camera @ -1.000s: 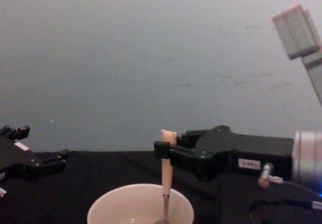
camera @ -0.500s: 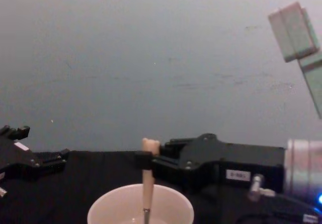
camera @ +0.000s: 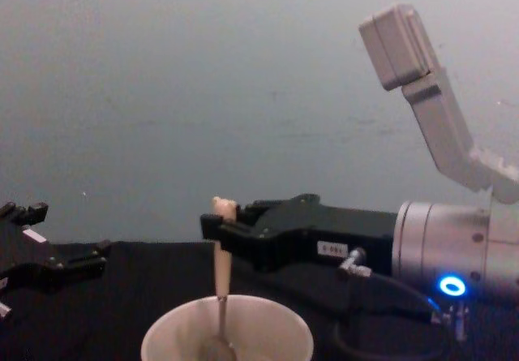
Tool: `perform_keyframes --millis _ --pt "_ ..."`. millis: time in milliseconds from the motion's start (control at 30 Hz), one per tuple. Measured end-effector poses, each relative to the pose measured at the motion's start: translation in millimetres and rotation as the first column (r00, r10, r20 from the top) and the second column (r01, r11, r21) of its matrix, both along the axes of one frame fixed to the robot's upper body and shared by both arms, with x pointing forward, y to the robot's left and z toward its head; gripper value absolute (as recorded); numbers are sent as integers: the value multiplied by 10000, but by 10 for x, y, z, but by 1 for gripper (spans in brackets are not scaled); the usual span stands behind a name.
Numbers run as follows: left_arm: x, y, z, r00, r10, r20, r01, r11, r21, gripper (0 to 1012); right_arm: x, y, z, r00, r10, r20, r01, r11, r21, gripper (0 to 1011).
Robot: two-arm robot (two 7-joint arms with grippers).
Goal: Pick up the stirring spoon with one hand, stir inside the cup, then place it back in its original position.
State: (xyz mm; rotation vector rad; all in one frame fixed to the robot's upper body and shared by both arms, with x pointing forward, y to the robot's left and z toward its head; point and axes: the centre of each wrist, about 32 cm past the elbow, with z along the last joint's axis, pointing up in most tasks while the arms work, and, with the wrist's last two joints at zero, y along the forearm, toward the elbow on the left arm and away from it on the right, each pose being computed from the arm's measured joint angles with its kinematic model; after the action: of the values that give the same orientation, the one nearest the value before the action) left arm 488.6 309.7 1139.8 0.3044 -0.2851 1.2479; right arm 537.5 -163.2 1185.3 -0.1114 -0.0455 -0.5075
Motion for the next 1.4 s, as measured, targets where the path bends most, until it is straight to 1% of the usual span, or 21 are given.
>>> perform_keyframes --millis 133,233,267,400,500,667,767,833,900,933,1033,1133,1200,1333,1367,1400 --pt "0 0 0 10000 0 1 0 10000 0 1001 48 -60 19 9996 -263 42 263 9997 -10 214" --pt "0 0 0 10000 0 0 0 10000 0 1001 51 -156 20 9991 -414 9 414 9991 -69 214" --pt "0 0 0 10000 0 0 0 10000 0 1001 36 -206 21 9990 -436 -40 436 9990 -61 214" --pt "0 0 0 10000 1 -1 -1 10000 1 1001 -9 -307 29 9989 -430 -189 430 9991 -9 214" --pt "0 0 0 10000 0 0 0 10000 0 1001 -87 -403 46 9992 -226 -342 230 9997 102 214" --pt "0 0 0 10000 1 0 -1 10000 1 1002 -196 -452 59 9988 181 -461 -173 9997 182 214" --pt "0 0 0 10000 0 0 0 10000 0 1001 -266 -432 47 9976 446 -531 -437 9989 179 214" --pt "0 0 0 10000 1 0 -1 10000 0 1001 -313 -389 42 9966 630 -523 -621 9979 180 214" --pt "0 0 0 10000 1 0 -1 10000 0 1001 -343 -338 37 9958 781 -469 -772 9968 195 214" --pt "0 0 0 10000 1 0 -1 10000 0 1001 -343 -338 37 9958 781 -469 -772 9968 195 214" --pt "0 0 0 10000 1 -1 -1 10000 1 1001 -360 -261 25 9954 891 -357 -885 9959 182 214" --pt "0 0 0 10000 1 0 -1 10000 0 1001 -333 -147 9 9959 896 -143 -894 9959 110 214" --pt "0 0 0 10000 0 -1 0 10000 1 1001 -314 -115 1 9964 837 -93 -836 9965 73 214" --pt "0 0 0 10000 0 0 0 10000 0 1001 -230 -9 -13 9983 586 33 -586 9983 -13 214" --pt "0 0 0 10000 1 0 -1 10000 0 1001 -230 -9 -13 9983 586 33 -586 9983 -13 214" --pt "0 0 0 10000 0 0 0 10000 0 1001 -194 22 -14 9989 463 51 -463 9989 -22 214"
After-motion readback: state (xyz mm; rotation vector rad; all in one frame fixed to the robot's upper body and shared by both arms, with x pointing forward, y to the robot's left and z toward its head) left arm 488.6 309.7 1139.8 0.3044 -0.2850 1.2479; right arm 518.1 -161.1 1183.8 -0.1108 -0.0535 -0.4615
